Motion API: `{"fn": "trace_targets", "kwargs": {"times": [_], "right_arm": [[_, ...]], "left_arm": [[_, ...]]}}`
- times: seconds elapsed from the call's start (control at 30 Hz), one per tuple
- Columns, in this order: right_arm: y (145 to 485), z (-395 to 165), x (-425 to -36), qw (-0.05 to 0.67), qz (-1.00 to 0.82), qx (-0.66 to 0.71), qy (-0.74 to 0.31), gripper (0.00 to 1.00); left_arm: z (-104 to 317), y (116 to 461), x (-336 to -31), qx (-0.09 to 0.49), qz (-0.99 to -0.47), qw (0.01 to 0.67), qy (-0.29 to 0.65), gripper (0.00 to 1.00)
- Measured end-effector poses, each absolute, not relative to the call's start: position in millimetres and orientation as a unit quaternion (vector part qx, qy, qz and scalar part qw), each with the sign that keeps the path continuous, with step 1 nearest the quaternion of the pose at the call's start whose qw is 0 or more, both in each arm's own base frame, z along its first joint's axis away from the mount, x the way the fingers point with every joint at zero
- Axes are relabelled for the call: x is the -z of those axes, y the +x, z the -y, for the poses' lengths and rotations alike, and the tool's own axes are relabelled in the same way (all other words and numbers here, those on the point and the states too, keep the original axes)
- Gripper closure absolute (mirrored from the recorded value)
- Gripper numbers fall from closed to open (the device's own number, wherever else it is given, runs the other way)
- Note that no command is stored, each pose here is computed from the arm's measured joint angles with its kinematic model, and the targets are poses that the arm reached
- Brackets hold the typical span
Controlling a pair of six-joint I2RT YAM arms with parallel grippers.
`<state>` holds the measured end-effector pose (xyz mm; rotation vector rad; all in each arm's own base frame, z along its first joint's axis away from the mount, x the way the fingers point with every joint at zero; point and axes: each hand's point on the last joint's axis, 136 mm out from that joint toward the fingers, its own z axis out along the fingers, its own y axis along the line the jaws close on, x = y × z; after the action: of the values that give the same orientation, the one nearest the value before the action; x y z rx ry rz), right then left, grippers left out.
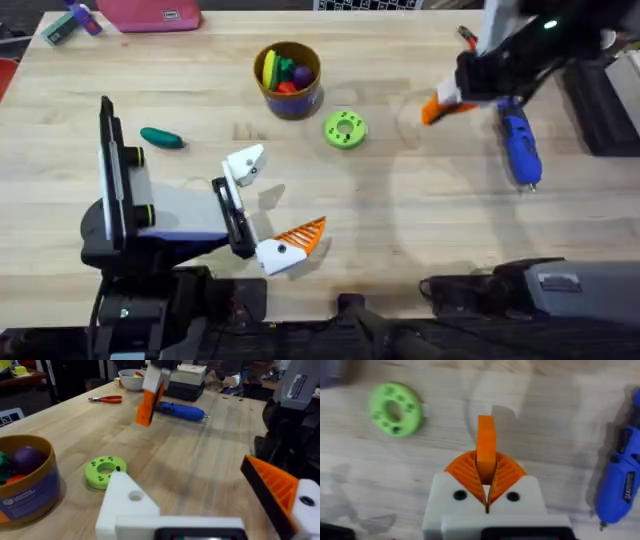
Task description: Pick up the gripper from the table and insert it into the empty holder that is missing its gripper. Then pick up a screw, insert it into the mounting hole, and use the screwdriver to tighten it. Finally, clean up the table by picking up the vegetable and placing it into the bucket.
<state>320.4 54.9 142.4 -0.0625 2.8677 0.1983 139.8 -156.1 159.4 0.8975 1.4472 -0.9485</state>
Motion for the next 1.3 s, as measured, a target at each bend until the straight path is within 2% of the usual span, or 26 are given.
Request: {"fn": "trace_targets", "kwargs": {"times": [0.13,0.3,0.63,0.87,1.3], "right_arm": [[316.8,-78.6,-191.1,0.212,-0.969,-0.121,-0.029,0.989],[317.6,-105.2,-233.3,0.297,-0.932,-0.202,-0.037,0.989],[302.3,-159.1,-242.5,0.362,-0.834,-0.413,-0.058,0.99],[280.2,-186.9,-249.3,0.341,-0.753,-0.557,-0.077,0.991],[237.1,-207.0,-227.3,0.169,-0.72,-0.663,-0.115,0.991]], "left_arm": [[156.0,139.8,-159.4,0.403,-0.614,0.562,0.381,0.013],[156.0,139.8,-159.4,0.403,-0.615,0.561,0.381,0.014],[156.1,139.8,-159.4,0.403,-0.614,0.561,0.381,0.013],[156.1,139.8,-159.4,0.403,-0.614,0.561,0.381,0.015],[156.1,139.8,-159.4,0.403,-0.614,0.561,0.381,0.014]]}}
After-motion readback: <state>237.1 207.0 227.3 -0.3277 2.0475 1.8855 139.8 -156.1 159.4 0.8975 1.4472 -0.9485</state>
